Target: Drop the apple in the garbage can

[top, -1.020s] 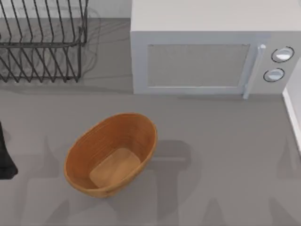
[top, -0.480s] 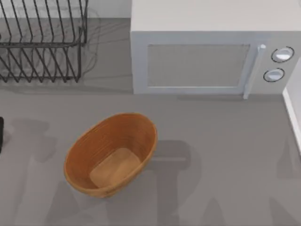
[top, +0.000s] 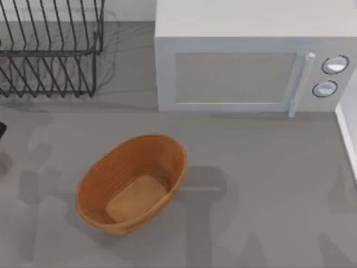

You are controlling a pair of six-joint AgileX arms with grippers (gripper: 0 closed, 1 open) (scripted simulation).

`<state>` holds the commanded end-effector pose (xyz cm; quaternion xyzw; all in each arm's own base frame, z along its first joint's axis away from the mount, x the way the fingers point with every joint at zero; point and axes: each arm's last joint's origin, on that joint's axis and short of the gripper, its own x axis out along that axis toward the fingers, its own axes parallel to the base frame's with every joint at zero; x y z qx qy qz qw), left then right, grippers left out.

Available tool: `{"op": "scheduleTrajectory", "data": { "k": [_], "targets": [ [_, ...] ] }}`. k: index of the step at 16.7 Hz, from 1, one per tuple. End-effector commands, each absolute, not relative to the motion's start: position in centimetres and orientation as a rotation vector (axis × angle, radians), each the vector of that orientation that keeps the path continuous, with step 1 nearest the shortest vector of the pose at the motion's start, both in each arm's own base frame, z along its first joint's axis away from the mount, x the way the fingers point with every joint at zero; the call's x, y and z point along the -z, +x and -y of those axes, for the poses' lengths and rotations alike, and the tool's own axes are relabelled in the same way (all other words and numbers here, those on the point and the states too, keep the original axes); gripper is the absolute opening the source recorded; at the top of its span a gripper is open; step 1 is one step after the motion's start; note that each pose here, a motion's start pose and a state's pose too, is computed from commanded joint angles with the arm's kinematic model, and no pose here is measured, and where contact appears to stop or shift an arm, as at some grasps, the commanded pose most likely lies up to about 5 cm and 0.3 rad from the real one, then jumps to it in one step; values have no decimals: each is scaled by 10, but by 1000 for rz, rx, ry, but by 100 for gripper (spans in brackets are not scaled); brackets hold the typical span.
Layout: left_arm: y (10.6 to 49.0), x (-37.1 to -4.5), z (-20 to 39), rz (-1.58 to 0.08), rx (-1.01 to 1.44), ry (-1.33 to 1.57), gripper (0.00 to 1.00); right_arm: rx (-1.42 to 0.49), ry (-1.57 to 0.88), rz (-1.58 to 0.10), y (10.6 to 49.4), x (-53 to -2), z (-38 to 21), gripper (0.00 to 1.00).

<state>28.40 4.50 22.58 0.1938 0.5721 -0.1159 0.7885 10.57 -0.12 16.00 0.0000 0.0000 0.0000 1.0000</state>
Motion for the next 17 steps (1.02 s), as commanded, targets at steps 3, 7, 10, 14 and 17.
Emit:
{"op": "scheduleTrajectory", "data": {
  "k": [3, 7, 10, 14, 17],
  "targets": [
    [322, -206, -60, -1391, 352, 437, 100, 0, 0, 0, 106, -160, 1, 100],
    [354, -182, -74, -1514, 454, 443, 100, 0, 0, 0, 106, -160, 1, 100],
    [362, -176, -79, -1539, 480, 445, 100, 0, 0, 0, 106, -160, 1, 100],
    [362, -176, -76, -1536, 482, 450, 100, 0, 0, 0, 106, -160, 1, 100],
    [363, -163, -77, -1542, 482, 444, 100, 0, 0, 0, 106, -160, 1, 100]
  ]
}}
